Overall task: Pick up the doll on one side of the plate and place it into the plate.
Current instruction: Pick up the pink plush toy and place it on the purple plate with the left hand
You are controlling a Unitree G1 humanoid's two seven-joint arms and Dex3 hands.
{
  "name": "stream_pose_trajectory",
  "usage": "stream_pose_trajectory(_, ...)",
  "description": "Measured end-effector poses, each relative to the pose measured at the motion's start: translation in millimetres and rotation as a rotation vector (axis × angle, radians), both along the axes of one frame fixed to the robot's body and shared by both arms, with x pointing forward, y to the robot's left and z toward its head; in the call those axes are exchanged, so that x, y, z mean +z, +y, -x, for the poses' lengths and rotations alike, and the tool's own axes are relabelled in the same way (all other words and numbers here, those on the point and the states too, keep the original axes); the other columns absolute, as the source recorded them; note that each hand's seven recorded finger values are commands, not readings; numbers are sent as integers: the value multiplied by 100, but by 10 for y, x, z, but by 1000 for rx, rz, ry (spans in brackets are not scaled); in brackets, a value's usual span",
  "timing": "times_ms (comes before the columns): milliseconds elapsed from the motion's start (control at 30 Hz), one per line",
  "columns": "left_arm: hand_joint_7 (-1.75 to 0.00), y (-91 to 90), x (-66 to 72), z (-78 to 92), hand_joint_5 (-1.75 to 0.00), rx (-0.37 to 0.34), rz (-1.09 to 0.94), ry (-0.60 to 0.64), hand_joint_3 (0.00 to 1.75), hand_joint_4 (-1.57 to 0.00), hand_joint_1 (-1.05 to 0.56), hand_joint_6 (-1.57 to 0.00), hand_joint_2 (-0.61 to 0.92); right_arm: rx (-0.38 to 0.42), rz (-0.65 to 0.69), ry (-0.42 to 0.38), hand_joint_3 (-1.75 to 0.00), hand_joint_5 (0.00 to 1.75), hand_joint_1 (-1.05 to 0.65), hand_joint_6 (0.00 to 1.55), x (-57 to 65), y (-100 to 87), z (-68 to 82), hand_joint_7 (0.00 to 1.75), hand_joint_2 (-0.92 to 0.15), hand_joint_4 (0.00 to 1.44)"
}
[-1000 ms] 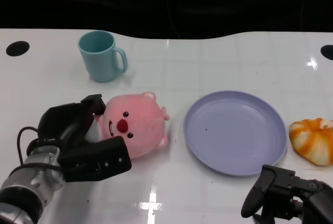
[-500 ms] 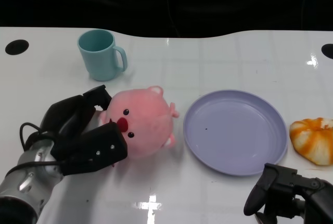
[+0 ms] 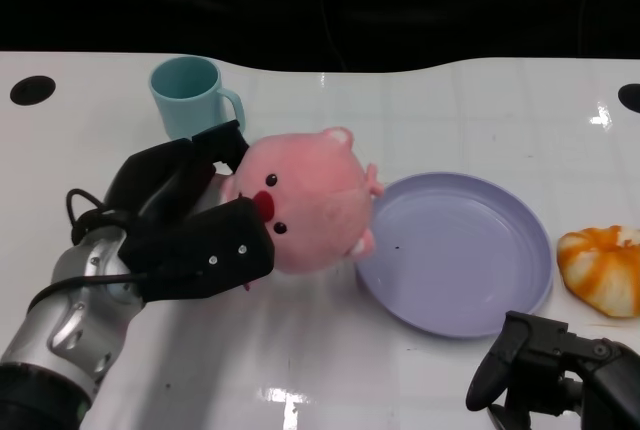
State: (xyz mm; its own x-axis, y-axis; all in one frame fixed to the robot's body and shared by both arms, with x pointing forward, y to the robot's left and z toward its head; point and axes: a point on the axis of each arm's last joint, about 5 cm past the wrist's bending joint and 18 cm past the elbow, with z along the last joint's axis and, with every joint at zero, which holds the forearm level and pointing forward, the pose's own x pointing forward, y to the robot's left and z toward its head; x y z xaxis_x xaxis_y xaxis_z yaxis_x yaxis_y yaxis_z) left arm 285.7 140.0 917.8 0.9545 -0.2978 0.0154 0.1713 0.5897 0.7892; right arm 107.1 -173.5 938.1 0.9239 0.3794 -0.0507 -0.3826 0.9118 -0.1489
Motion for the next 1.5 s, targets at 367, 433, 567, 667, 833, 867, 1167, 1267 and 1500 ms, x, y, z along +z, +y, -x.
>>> stream_pose_trajectory(367,-175,-471,245,-132,-175,-115,49,-45,139,-98,-18,-78,37,9,-8,1,-110,174,-20,58,-12,27,2,142,-54,64)
stream_pose_trajectory(433,-175,-553,235,-127,-175,-134,50,-36,139,-98,-18,-78,38,11,-10,2,-110,174,-20,58,-13,34,3,142,-54,64)
stream_pose_trajectory(567,-175,-719,207,-125,-175,-160,39,-8,136,-99,-17,-79,38,17,-12,0,-111,173,-20,59,-16,54,3,142,-54,65)
stream_pose_trajectory(667,-175,-852,192,-143,-175,-168,27,29,133,-98,-18,-78,39,18,-12,-3,-111,173,-20,59,-16,64,-1,142,-53,65)
stream_pose_trajectory(833,-175,-1065,234,-169,-175,-201,5,51,119,-95,-17,-73,41,19,-10,0,-111,172,-21,60,-29,77,-5,142,-53,66)
stream_pose_trajectory(867,-175,-1103,237,-168,-175,-206,4,57,119,-95,-17,-73,42,19,-10,0,-111,172,-21,60,-30,82,-5,141,-53,66)
stream_pose_trajectory(1167,-175,-1350,218,-139,-175,-238,-22,98,112,-93,-20,-68,46,19,1,-6,-110,171,-24,60,-34,115,0,140,-53,66)
stream_pose_trajectory(1267,-175,-1405,181,-130,-175,-239,-48,110,109,-92,-21,-65,48,22,0,-10,-109,170,-25,61,-33,119,2,140,-53,67)
stream_pose_trajectory(1500,-153,-1508,150,-128,-175,-232,-74,148,73,-84,-22,-64,67,23,-3,-8,-106,170,-25,61,-35,123,7,139,-55,67)
